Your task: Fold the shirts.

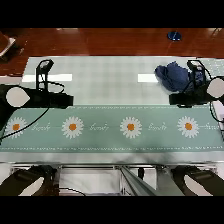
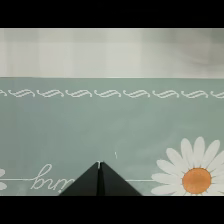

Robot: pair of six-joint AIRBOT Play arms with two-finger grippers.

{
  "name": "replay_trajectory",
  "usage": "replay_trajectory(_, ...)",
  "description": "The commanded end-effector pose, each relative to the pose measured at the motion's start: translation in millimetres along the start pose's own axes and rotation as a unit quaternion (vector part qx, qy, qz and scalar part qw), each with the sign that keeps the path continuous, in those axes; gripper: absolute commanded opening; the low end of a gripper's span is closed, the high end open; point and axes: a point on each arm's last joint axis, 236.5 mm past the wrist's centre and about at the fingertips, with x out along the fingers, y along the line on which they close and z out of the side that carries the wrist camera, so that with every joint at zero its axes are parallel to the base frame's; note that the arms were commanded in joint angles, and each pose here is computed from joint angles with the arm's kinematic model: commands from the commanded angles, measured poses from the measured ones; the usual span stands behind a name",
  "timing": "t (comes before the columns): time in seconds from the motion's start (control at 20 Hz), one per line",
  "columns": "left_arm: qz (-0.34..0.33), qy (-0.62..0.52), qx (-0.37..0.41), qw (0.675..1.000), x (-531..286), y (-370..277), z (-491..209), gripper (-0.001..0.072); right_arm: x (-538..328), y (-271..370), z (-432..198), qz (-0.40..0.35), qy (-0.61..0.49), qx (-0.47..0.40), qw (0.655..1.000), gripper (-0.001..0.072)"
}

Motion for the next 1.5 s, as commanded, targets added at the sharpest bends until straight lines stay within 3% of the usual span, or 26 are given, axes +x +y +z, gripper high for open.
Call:
replay_trajectory(0.0,0.0,0.0,0.0,1.0,-0.1,-0.2,0.3,0.0016,0.1,0.4,-0.3,0.0,0.0,0.0,1.0,0.0035)
replay_trajectory(0.7,0.0,0.0,0.0,1.0,-0.1,-0.2,0.3,0.0016,0.1,1.0,3.1,0.001,-0.007,0.0,1.0,0.0035)
replay_trajectory(0.9,-0.002,-0.034,0.0,0.999,-0.7,-1.2,16.5,0.0015,-4.3,6.1,45.0,0.012,-0.096,-0.004,0.995,0.0035)
replay_trajectory(1.0,-0.005,-0.079,0.0,0.997,-2.8,-2.4,37.3,0.0017,-12.8,-9.1,77.1,-0.026,-0.165,-0.039,0.985,0.0042)
replay_trajectory(1.05,-0.006,-0.101,0.0,0.995,-3.1,-2.3,47.5,0.0034,-19.6,-20.4,98.0,-0.056,-0.207,-0.052,0.975,0.0176)
replay_trajectory(1.1,-0.006,-0.123,-0.001,0.992,-2.1,-1.9,58.7,0.0175,-24.0,-25.9,116.3,-0.075,-0.243,-0.067,0.965,0.0412)
replay_trajectory(1.15,-0.006,-0.138,-0.003,0.99,1.3,-1.0,67.4,0.0479,-24.8,-27.3,134.3,-0.09,-0.274,-0.091,0.953,0.0407)
replay_trajectory(1.2,-0.005,-0.147,-0.006,0.989,6.6,0.9,73.4,0.0509,-19.4,-29.3,146.4,-0.091,-0.289,-0.091,0.949,0.0407)
replay_trajectory(1.45,0.004,-0.137,-0.014,0.99,38.8,10.6,76.4,0.0509,72.8,-102.4,167.8,-0.094,-0.196,0.064,0.974,0.0406)
